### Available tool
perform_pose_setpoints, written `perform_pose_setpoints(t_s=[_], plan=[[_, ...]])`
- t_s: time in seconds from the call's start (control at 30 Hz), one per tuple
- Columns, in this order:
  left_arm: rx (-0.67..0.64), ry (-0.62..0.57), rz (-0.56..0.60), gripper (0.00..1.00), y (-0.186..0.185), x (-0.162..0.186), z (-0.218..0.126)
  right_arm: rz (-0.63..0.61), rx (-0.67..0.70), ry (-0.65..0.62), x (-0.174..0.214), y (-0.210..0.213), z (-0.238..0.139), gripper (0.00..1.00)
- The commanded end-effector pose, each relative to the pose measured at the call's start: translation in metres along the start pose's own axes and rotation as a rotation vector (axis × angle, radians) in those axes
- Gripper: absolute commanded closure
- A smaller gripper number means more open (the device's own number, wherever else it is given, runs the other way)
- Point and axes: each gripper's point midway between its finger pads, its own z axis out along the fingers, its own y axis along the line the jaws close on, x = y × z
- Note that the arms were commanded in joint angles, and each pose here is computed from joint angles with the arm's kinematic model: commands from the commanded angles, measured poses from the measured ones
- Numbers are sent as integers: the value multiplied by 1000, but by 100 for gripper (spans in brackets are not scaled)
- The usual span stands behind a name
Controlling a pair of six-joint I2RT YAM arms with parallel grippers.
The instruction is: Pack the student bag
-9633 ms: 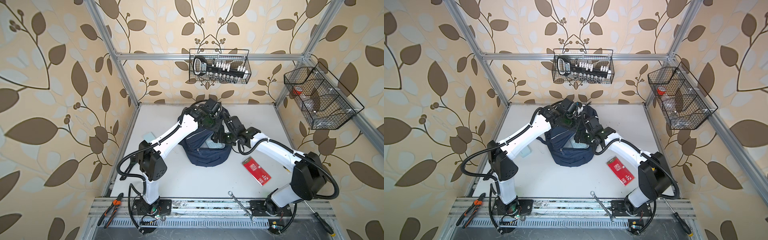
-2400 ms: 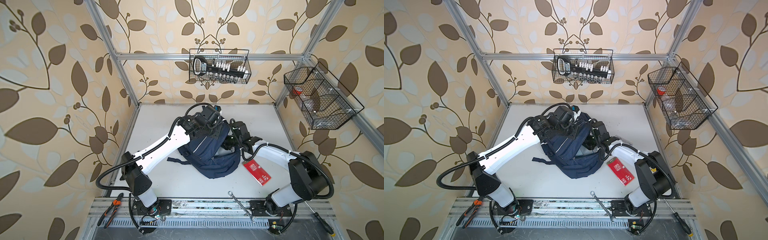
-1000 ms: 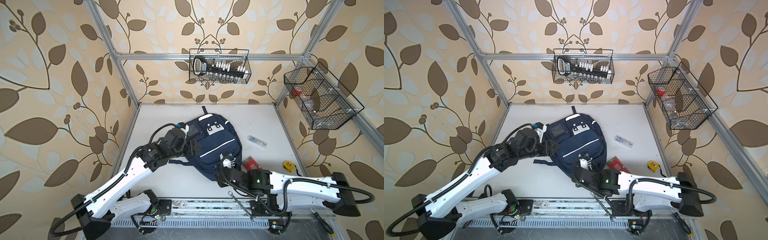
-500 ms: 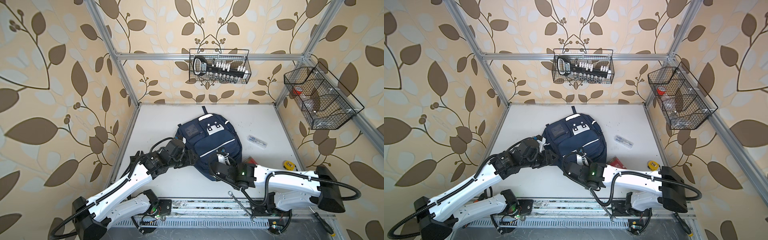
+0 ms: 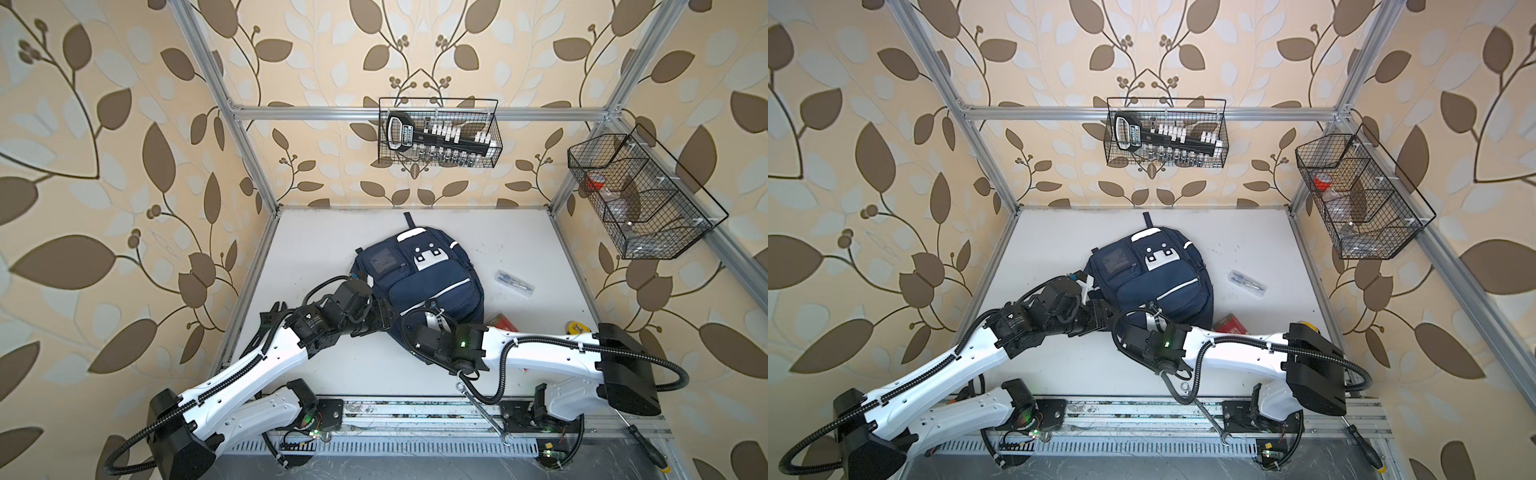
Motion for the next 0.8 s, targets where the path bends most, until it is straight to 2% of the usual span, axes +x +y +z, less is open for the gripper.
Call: perform_pose_setpoints(t_s=[0.0, 0.03, 0.13, 0.17, 0.43, 0.5, 0.57, 0.73, 0.77], plan=[[27, -4, 0, 43, -6, -4, 2, 4, 24, -9, -10, -4, 2, 94], [26, -1, 0, 42, -5, -3, 4, 6, 18, -15, -12, -4, 0, 100], [41, 3, -11, 41, -7, -4, 7, 41, -42, -39, -22, -1, -15, 100], [56, 8, -16, 41, -11, -4, 7, 18, -77, -46, -24, 3, -21, 100], [228, 94, -91, 42, -50, 16, 15, 117, -405, -79, -51, 17, -64, 100], [229, 94, -110, 41, -51, 23, 17, 127, -422, -69, -52, 16, -64, 100], [215, 90, -133, 40, -46, 27, 21, 125, -385, -43, -45, 12, -55, 100], [176, 134, -200, 41, -31, 39, 46, 147, -309, 27, -24, 9, -32, 68], [172, 148, -208, 42, -31, 41, 51, 153, -296, 32, -20, 7, -29, 66]])
